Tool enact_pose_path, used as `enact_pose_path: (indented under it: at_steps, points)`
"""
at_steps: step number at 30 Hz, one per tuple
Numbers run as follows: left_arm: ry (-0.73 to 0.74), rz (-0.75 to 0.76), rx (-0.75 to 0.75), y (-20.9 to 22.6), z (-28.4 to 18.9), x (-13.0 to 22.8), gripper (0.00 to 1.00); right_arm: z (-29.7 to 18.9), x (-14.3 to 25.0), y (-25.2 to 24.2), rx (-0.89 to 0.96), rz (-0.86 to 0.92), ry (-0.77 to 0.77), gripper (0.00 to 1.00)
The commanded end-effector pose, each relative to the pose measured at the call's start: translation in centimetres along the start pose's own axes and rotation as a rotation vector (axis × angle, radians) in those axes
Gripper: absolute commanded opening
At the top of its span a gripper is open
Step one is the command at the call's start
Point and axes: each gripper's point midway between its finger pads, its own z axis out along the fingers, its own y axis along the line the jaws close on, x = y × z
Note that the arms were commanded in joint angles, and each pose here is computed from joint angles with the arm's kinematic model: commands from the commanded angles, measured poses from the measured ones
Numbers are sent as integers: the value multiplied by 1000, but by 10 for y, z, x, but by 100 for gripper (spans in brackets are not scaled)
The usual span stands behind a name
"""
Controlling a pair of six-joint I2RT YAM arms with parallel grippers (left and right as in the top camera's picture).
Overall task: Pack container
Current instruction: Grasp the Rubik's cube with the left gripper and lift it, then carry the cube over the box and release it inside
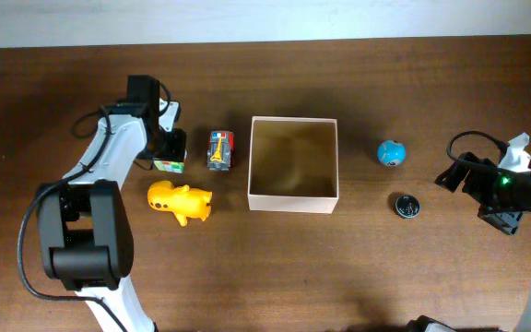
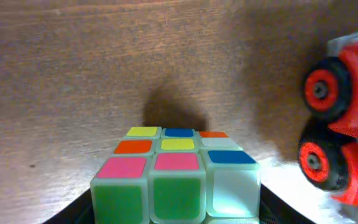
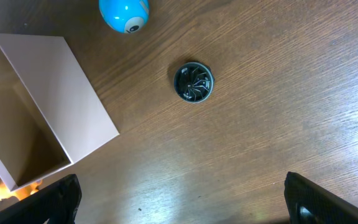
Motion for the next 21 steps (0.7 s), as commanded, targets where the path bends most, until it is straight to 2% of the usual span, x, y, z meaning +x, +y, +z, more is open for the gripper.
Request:
enact_pose_path:
  at_steps: [1,4,6,10,14,18,21]
  points:
    - [-99,9,1,-1,-44,-29,45,-4,-4,3,-17,4,-15,99]
    - [-129,12,4,-5,-73,-35,45,-4,-4,3,-17,4,-15,99]
    - [-144,10,32,-15,-93,-37,41,-4,-4,3,-17,5,-13,99]
    - [-186,15,149,-58,-138,-37,34,-4,-3,3,-17,6,-11,99]
    - [-255,40,204,-104,-180,-36,33,-4,-3,3,-17,5,-12,99]
    - [-303,62,250,-150,-200,-33,33,-4,-3,3,-17,5,-12,99]
    - [-310,44,172,-170,-192,-32,33,-4,-3,3,-17,5,-12,99]
